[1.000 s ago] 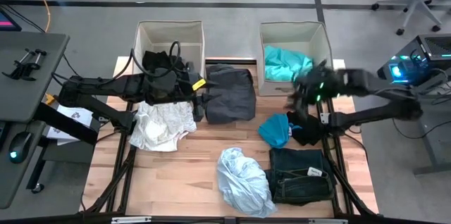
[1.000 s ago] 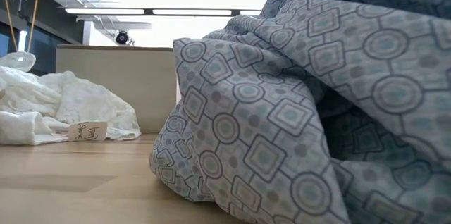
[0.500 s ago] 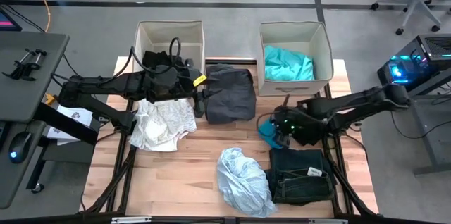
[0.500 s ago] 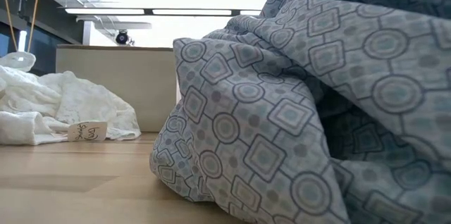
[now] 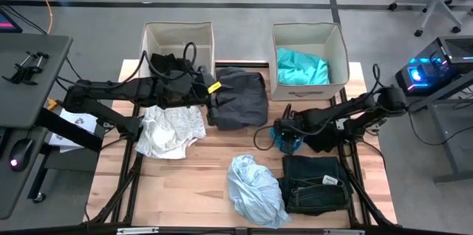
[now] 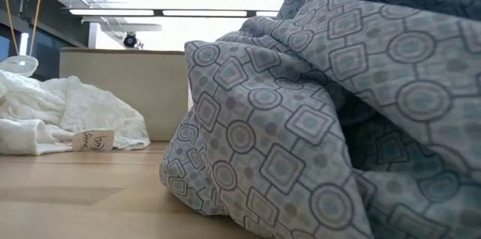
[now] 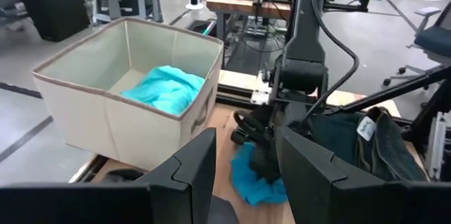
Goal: Sort clothes
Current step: Put the blue shorts into the right laundry organizer
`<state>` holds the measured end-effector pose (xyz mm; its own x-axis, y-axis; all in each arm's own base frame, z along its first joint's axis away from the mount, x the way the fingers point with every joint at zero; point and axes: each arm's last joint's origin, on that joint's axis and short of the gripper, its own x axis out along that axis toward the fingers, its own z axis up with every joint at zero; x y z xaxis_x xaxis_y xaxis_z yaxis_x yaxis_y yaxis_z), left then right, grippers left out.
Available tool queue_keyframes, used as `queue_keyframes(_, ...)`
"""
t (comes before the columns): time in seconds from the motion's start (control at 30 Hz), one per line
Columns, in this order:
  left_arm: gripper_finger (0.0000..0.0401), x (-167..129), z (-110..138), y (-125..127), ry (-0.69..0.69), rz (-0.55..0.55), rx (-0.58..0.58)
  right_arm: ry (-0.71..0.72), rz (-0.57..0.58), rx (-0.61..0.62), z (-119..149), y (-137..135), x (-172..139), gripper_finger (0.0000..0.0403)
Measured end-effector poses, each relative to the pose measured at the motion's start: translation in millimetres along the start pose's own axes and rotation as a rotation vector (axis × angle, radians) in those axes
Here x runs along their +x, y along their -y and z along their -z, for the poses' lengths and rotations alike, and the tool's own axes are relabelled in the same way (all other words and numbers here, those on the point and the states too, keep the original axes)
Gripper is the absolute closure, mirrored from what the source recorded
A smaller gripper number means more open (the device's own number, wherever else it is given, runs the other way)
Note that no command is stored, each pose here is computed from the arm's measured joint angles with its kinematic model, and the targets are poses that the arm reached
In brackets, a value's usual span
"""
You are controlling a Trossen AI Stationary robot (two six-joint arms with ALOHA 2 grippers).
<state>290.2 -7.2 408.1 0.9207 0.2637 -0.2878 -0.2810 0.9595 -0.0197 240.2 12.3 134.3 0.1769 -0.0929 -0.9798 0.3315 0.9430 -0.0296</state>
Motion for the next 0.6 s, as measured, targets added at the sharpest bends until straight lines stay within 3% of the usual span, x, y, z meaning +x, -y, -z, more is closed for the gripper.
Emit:
queue_keyframes(0.07,0.0268,0,0,0,0.0,0.003,-0.007,0.023,-0.018,-0.005,-5,-1,-9,0.0388)
queue_keyframes(0.17,0.0268,0,0,0,0.002,0.003,-0.008,0.076,-0.045,-0.021,-16,-2,-36,0.0375)
queue_keyframes(0.43,0.0268,0,-1,0,0.007,0.003,-0.004,0.466,-0.177,-0.013,-58,6,-164,0.0395)
queue_keyframes(0.5,0.0268,0,-1,-1,0.008,0.0,-0.002,0.593,-0.123,-0.006,-63,12,-202,0.0392)
queue_keyframes(0.6,0.0268,0,-1,-1,0.009,0.0,0.015,0.729,0.055,0.004,-65,25,-250,0.0396)
